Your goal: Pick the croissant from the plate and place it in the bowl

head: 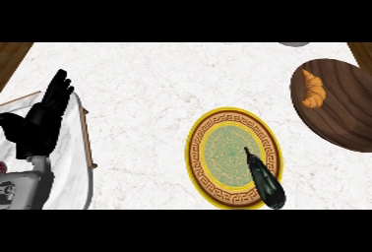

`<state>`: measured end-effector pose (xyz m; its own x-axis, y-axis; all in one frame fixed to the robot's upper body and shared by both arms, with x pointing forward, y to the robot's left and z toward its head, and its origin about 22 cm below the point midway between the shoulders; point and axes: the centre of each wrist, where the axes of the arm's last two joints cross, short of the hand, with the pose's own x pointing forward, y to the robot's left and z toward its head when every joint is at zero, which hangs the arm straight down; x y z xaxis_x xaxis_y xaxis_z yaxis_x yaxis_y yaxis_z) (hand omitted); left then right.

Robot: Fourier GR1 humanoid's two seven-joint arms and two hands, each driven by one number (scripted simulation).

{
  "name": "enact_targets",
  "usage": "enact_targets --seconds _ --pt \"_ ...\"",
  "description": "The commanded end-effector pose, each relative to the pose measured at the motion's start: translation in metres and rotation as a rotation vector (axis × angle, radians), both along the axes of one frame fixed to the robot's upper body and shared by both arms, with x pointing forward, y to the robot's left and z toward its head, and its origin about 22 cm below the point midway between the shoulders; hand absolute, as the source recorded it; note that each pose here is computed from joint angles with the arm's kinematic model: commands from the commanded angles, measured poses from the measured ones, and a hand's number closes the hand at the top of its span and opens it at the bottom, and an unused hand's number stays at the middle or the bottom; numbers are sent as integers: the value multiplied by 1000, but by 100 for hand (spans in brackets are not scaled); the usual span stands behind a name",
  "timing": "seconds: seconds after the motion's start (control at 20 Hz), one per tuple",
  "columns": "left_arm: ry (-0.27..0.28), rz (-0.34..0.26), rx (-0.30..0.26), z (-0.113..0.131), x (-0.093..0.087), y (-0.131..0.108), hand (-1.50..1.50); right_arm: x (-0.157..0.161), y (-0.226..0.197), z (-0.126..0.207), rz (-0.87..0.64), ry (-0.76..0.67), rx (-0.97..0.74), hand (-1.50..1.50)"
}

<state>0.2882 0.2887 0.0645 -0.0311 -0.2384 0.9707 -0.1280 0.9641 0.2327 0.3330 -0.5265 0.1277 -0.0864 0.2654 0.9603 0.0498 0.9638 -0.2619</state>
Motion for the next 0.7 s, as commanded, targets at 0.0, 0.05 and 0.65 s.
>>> enact_targets --seconds 0.0,0.05,0.65 --pt "-8 -3 15 -2 -4 5 0 -39 -37 9 4 -11 50 -150" --pt "6 -25 -12 2 -1 -3 0 -43 -41 8 13 2 66 -150" --pt "-6 6 -22 1 0 6 0 -70 -64 25 89 -67 191 -150"
